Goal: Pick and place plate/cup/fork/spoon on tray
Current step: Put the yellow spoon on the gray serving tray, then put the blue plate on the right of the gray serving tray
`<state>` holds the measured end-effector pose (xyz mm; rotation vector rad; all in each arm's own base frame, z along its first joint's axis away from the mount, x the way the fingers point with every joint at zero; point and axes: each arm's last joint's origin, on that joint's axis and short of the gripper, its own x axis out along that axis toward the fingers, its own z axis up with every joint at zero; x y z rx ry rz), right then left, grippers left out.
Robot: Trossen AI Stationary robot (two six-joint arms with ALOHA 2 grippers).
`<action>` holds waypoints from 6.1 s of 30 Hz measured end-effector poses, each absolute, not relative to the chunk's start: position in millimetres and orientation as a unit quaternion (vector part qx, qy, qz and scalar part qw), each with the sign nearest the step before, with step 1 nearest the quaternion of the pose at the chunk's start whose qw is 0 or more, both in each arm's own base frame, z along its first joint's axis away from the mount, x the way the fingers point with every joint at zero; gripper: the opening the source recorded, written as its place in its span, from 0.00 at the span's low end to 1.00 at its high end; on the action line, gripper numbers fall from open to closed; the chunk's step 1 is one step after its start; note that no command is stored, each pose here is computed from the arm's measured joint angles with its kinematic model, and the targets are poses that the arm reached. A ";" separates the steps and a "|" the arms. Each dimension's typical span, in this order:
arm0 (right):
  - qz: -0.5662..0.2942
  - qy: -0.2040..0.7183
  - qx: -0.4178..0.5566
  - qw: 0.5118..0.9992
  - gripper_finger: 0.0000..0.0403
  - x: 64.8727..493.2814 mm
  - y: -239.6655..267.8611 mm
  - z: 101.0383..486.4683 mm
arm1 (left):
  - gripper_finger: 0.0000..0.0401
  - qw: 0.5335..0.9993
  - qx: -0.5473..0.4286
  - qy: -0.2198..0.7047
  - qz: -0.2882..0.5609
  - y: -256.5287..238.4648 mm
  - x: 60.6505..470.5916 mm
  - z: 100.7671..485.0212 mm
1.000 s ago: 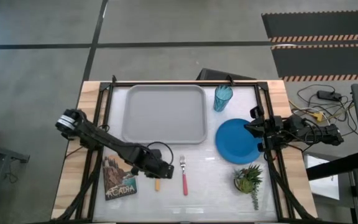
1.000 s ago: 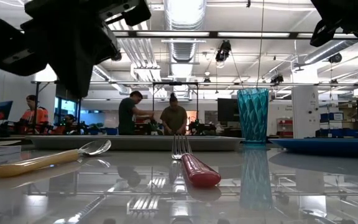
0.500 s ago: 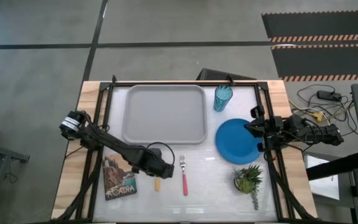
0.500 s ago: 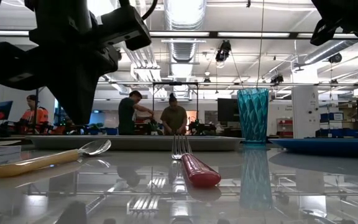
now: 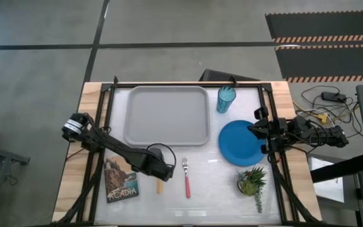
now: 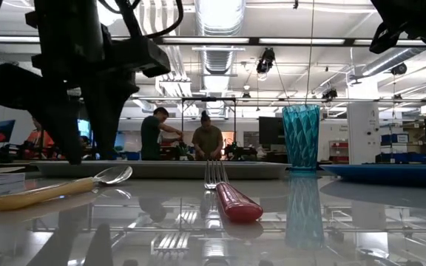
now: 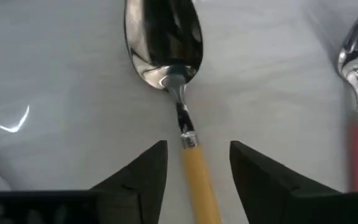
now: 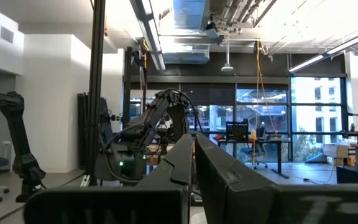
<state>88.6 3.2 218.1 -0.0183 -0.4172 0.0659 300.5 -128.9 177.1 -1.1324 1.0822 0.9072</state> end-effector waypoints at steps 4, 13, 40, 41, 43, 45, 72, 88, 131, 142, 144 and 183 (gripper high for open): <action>0.033 -0.207 -0.009 0.978 0.02 88.6 3.2 218.1 | 0.40 0.615 -0.478 0.479 0.406 -130.1 302.3 166.0; 0.033 -0.207 -0.009 0.978 0.02 88.6 3.1 218.1 | 0.37 0.615 -0.453 0.493 0.416 -134.6 304.5 150.0; 0.032 -0.208 -0.013 0.978 0.02 88.6 3.1 218.2 | 0.04 0.643 -0.504 0.438 0.375 -136.2 313.4 199.9; 0.031 -0.208 -0.013 0.978 0.02 88.6 3.1 218.3 | 0.04 0.648 -0.503 0.434 0.371 -136.1 315.6 205.3; 0.031 -0.208 -0.015 0.978 0.02 88.6 3.1 218.3 | 0.04 0.660 -0.501 0.427 0.362 -135.0 320.1 217.6; 0.030 -0.208 -0.015 0.978 0.02 88.5 3.1 218.3 | 0.04 0.673 -0.493 0.418 0.359 -131.1 324.5 228.4; 0.003 -0.211 -0.022 0.977 0.02 88.3 1.6 219.0 | 0.04 0.674 -0.350 0.460 0.460 59.4 293.8 260.4; 0.003 -0.211 -0.024 0.977 0.02 88.3 1.6 219.0 | 0.05 0.573 -0.393 0.478 0.537 139.1 224.1 187.3; 0.002 -0.211 -0.029 0.977 0.02 88.3 1.6 219.0 | 0.30 0.585 -0.410 0.461 0.527 134.2 213.4 170.3; 0.002 -0.211 -0.029 0.977 0.02 88.3 1.6 219.0 | 0.29 0.658 -0.395 0.430 0.475 103.0 221.6 198.1; 0.002 -0.211 -0.029 0.977 0.02 88.3 1.6 218.9 | 0.26 0.667 -0.392 0.429 0.467 98.7 225.5 195.5; 0.002 -0.210 -0.029 0.977 0.02 88.4 1.6 218.7 | 0.00 0.679 -0.392 0.445 0.433 47.5 247.1 199.2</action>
